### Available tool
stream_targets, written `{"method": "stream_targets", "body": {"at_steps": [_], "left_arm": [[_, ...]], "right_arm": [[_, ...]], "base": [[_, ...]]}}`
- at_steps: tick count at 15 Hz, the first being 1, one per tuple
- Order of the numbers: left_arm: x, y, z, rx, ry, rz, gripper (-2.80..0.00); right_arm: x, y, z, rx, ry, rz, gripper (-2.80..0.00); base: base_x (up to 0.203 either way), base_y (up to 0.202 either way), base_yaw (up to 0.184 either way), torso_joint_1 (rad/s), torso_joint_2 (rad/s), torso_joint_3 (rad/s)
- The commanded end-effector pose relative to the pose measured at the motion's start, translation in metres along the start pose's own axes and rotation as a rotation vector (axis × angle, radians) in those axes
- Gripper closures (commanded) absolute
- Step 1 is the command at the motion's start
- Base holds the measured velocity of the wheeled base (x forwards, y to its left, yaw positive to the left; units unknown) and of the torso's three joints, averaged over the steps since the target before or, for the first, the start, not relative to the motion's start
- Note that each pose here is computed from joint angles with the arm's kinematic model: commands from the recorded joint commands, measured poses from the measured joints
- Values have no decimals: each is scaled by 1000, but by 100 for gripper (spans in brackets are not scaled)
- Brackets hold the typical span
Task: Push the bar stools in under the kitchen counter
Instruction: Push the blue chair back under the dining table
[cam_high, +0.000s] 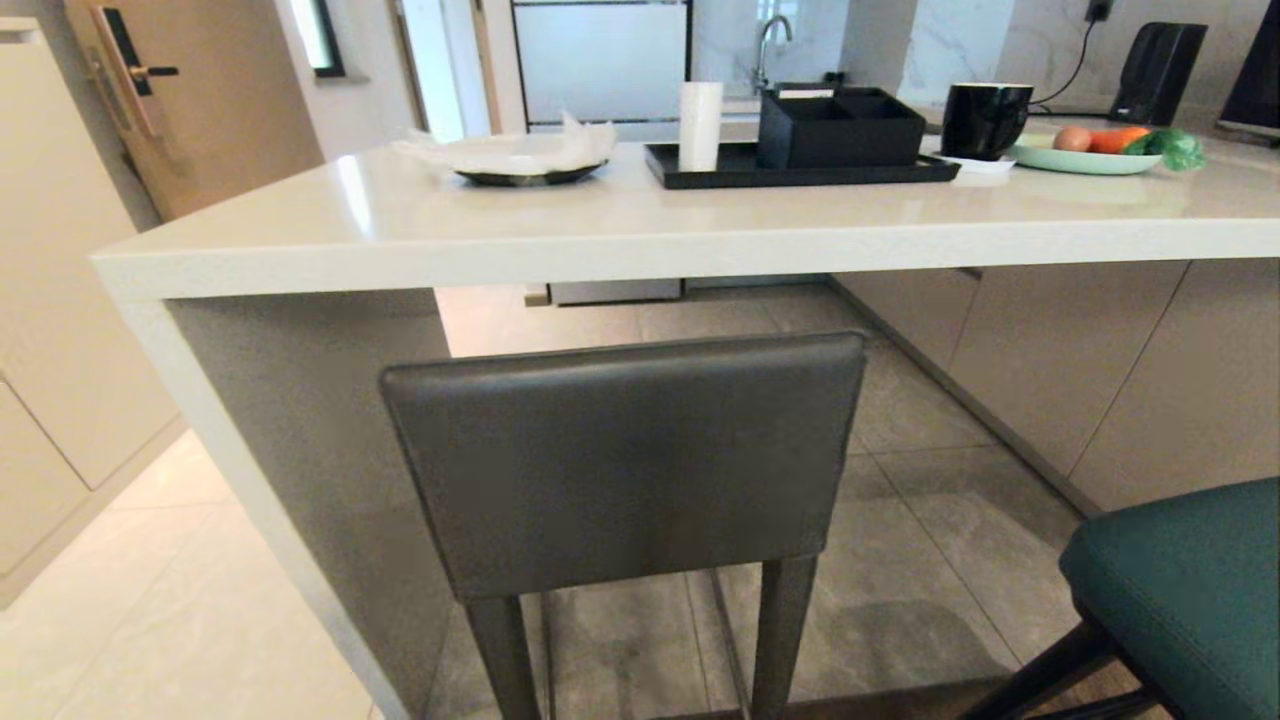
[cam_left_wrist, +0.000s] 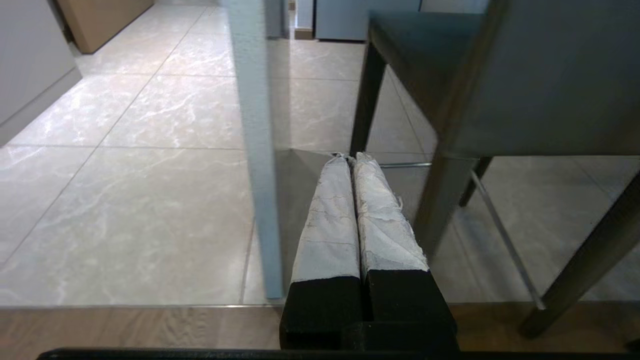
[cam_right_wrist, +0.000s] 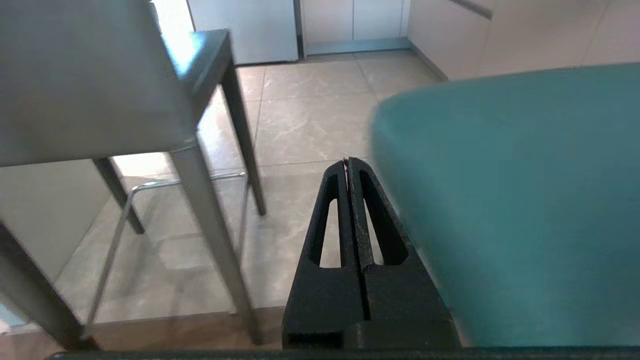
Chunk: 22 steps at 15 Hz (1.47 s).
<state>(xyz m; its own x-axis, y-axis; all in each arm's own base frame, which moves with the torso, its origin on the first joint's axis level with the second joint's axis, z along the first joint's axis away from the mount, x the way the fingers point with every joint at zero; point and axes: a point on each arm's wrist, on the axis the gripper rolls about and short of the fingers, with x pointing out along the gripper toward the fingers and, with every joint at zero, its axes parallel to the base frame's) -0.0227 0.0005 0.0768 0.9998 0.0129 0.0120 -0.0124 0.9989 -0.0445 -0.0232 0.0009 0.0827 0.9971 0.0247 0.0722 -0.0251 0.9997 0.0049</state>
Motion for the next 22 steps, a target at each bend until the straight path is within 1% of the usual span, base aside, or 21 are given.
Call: {"method": "stream_targets", "body": {"at_steps": [1, 4, 8, 19, 20, 22], "left_arm": [[0, 0, 0, 0, 3, 1, 0], [0, 0, 0, 0, 3, 1, 0], [0, 0, 0, 0, 3, 1, 0], [0, 0, 0, 0, 3, 1, 0], [0, 0, 0, 7, 3, 0, 0], [0, 0, 0, 0, 3, -1, 0]], "right_arm": [[0, 0, 0, 0, 0, 1, 0], [0, 0, 0, 0, 0, 1, 0], [0, 0, 0, 0, 0, 1, 0], [0, 0, 0, 2, 0, 1, 0], [0, 0, 0, 0, 0, 1, 0], [0, 0, 0, 0, 0, 1, 0]], "base": [[0, 202, -5, 2, -2, 2], [0, 128, -2, -1, 1, 3], [-25, 2, 2, 4, 1, -1], [-197, 1, -1, 3, 2, 2], [-202, 0, -2, -6, 4, 7], [-175, 0, -1, -2, 3, 3]]}}
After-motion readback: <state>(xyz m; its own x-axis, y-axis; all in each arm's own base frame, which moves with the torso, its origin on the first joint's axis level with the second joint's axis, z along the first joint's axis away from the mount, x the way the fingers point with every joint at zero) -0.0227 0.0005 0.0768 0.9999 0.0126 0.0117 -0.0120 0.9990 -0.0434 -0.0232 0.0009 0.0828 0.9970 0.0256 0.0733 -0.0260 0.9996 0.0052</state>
